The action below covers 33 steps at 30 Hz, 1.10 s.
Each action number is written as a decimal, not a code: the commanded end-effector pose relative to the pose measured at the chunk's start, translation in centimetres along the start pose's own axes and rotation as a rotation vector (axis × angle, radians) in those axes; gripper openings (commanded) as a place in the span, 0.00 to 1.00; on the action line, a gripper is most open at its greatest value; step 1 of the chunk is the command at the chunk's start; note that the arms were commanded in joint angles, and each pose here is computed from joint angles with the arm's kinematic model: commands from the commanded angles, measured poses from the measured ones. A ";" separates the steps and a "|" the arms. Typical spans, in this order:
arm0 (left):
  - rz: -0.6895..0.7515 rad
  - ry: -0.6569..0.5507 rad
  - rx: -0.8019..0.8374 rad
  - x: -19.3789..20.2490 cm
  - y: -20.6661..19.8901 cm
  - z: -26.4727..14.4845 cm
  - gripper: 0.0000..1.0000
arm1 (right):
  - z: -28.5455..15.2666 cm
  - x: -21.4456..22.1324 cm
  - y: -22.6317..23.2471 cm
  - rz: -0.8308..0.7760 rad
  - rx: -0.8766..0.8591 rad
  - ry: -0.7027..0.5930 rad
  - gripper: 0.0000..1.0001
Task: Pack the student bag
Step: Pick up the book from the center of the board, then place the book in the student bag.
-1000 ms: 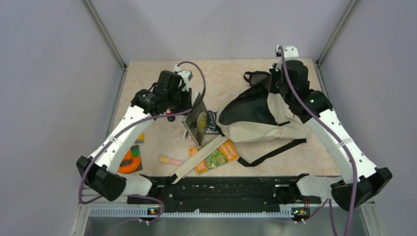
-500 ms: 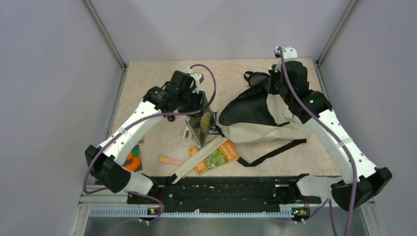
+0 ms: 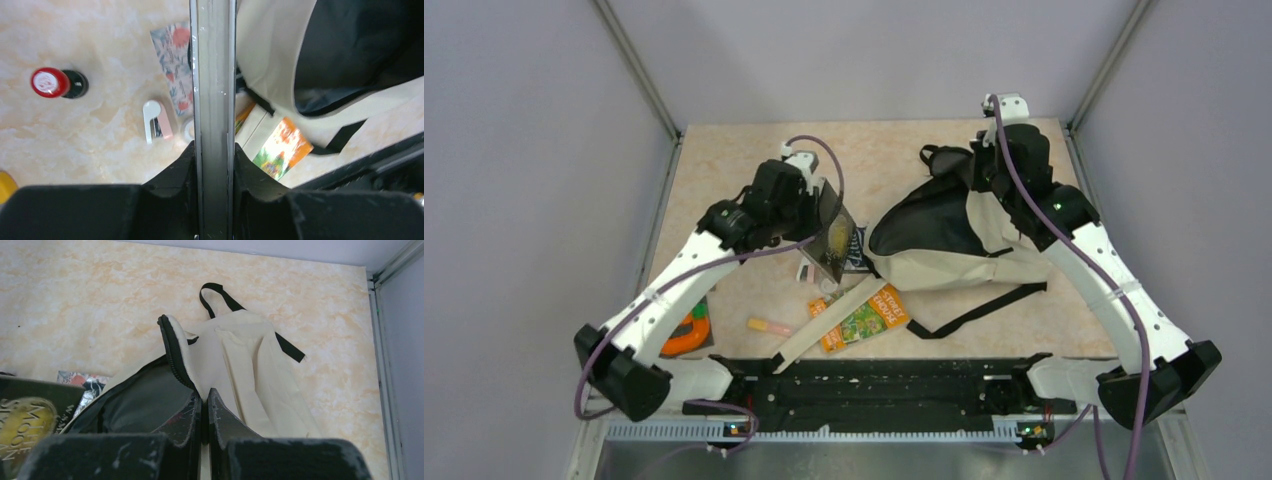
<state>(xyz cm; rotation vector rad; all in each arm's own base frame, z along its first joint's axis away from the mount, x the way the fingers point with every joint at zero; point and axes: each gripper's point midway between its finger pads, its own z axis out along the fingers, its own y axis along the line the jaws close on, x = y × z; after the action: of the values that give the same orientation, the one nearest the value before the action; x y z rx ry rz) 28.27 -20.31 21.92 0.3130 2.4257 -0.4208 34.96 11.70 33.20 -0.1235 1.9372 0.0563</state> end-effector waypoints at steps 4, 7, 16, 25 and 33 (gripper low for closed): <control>-0.289 -0.714 0.263 -11.7 -3.4 -12.9 0.00 | -1.9 -3.7 -0.1 0.064 -0.026 -0.138 0.00; -0.425 -0.737 0.466 -12.1 -6.0 -13.2 0.00 | -1.8 -3.7 0.0 0.073 -0.031 -0.140 0.00; -0.634 -0.648 0.801 -11.6 -13.6 -9.1 0.00 | -1.8 -4.1 0.4 0.095 -0.048 -0.151 0.00; -0.811 -0.649 0.711 -9.1 -13.2 -3.5 0.00 | -2.0 -4.5 0.8 0.110 -0.069 -0.164 0.00; -0.928 -0.632 0.746 -10.1 -14.6 0.1 0.00 | -1.9 -4.7 1.5 0.125 -0.103 -0.169 0.00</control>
<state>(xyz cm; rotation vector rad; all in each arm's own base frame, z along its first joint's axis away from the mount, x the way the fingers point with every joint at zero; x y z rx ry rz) 29.67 -32.65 22.05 -0.5501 1.8953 -1.2571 34.42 12.67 33.08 -0.1130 1.9396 0.1425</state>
